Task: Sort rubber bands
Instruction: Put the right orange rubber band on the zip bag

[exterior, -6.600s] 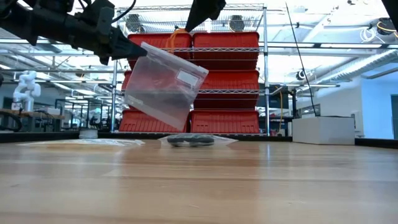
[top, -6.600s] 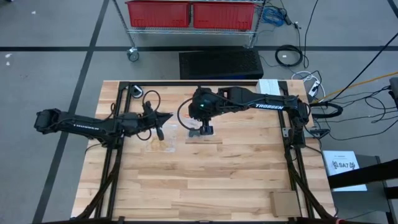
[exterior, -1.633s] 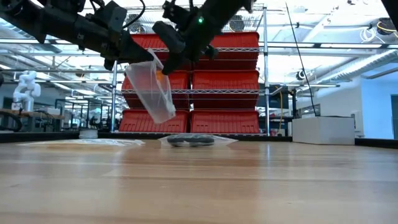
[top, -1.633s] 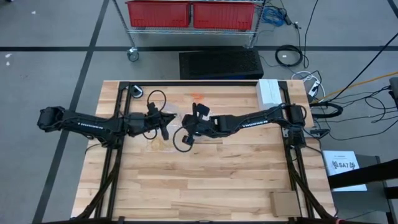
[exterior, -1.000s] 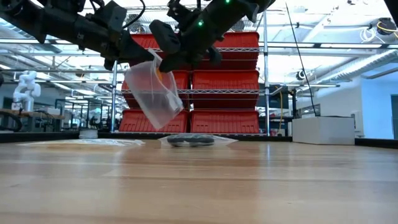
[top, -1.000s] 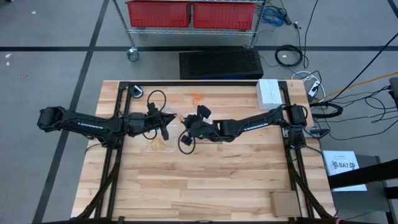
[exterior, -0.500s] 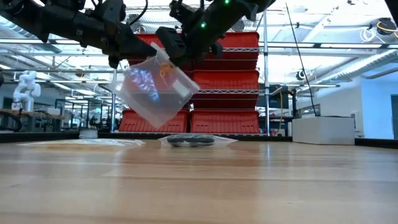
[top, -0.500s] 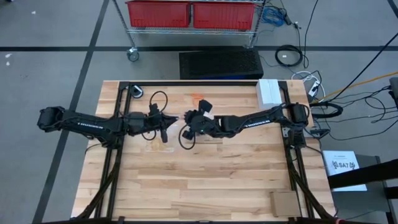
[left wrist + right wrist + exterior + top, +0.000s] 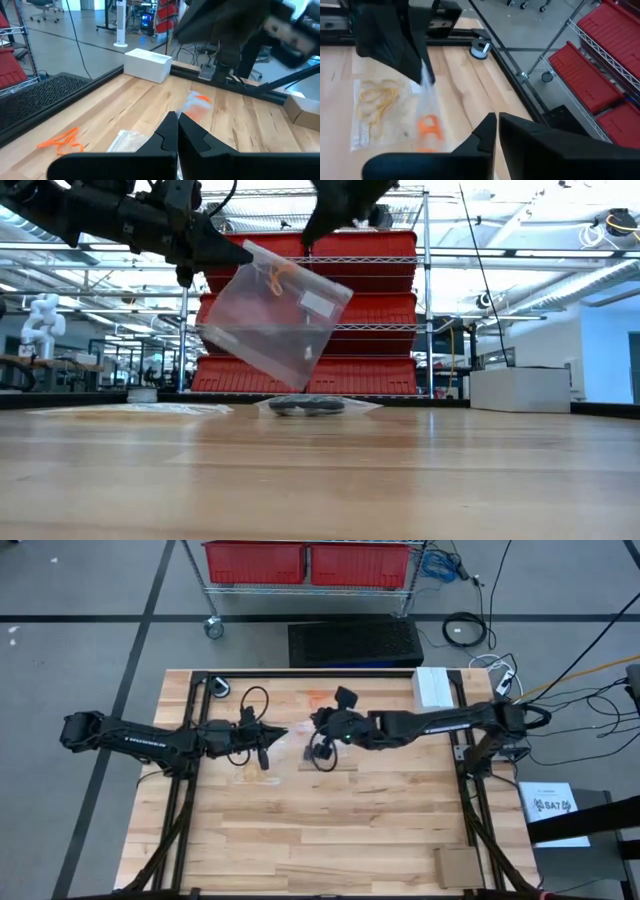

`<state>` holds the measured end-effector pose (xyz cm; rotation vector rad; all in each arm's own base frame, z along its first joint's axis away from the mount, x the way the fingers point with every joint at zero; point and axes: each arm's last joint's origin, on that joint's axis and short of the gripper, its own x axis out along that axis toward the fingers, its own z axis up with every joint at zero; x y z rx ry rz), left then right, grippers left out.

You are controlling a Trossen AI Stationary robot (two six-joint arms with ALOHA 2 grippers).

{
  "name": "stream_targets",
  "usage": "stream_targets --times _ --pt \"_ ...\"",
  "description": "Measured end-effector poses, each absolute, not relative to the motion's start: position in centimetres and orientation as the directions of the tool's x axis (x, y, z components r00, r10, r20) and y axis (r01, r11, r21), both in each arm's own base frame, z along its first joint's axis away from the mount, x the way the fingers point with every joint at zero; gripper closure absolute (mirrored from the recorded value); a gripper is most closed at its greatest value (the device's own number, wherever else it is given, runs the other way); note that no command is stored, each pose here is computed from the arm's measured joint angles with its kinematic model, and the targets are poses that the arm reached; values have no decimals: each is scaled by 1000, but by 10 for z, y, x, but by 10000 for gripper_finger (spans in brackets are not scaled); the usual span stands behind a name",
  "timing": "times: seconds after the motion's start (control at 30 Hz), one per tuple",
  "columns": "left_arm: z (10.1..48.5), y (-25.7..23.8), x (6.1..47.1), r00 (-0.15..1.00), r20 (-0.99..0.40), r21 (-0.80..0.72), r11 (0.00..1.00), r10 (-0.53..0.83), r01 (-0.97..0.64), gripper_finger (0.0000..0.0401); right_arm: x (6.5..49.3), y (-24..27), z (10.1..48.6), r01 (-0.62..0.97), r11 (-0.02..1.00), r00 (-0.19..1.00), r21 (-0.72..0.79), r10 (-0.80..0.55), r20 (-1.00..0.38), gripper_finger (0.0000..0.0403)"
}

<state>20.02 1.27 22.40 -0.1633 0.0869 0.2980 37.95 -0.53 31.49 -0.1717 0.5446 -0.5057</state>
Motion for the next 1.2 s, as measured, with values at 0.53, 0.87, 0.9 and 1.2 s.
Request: stream_targets --times 0.53,0.87,0.9,1.2 --pt "224 13 200 951 -109 -92 949 290 -300 401 293 -4 246 318 940 807 -126 -338 -484 402" --pt "224 13 200 951 -107 -85 951 289 -299 401 277 5 185 274 954 939 125 -236 -252 342" --pt "224 13 200 951 -107 -86 951 289 -298 401 280 7 184 266 957 940 117 -231 -251 324" --pt "224 13 200 951 -106 -96 949 289 -299 401 310 11 173 293 956 917 -17 -286 -279 212"
